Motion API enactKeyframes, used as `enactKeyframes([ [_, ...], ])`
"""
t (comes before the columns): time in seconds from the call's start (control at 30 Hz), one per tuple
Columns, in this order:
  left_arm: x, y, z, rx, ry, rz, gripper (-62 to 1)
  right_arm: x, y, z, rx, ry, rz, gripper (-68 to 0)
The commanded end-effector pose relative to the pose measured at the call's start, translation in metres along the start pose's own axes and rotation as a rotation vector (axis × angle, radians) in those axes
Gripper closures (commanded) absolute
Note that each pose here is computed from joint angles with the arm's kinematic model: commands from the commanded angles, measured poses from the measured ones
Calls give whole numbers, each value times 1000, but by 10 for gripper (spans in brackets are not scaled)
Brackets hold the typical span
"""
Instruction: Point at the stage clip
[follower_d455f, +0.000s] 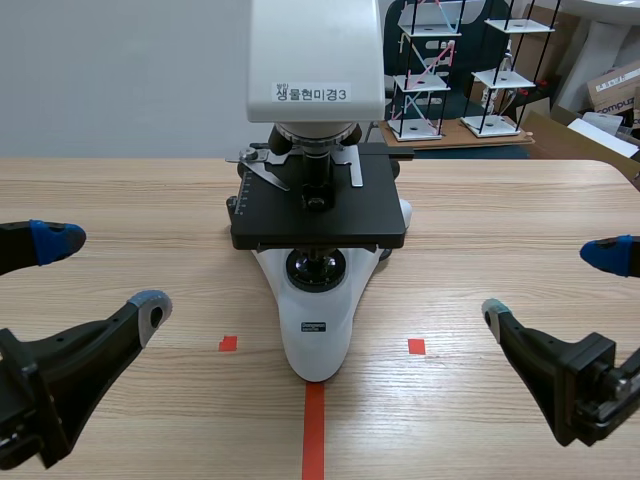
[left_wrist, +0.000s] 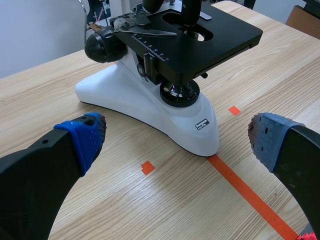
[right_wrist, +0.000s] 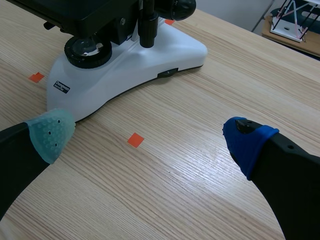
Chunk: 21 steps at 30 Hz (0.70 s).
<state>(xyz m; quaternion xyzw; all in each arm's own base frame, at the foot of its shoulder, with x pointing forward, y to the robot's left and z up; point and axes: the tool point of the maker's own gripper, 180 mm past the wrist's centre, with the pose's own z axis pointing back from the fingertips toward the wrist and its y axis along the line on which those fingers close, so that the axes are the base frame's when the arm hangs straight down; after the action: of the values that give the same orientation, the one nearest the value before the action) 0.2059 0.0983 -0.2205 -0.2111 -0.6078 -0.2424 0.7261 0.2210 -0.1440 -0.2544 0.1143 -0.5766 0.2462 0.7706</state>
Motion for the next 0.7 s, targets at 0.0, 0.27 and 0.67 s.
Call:
enactKeyframes([
  [0.0, 7, -2, -1, 1, -30, 11, -602, 9, -2, 0, -6, -30, 9, -679],
  [0.27, 6, -2, -1, 2, -24, 11, -602, 9, -2, 0, -6, -30, 9, -679],
  [0.67, 5, -2, -1, 2, -23, 11, -585, 9, -2, 0, -6, -30, 9, -679],
])
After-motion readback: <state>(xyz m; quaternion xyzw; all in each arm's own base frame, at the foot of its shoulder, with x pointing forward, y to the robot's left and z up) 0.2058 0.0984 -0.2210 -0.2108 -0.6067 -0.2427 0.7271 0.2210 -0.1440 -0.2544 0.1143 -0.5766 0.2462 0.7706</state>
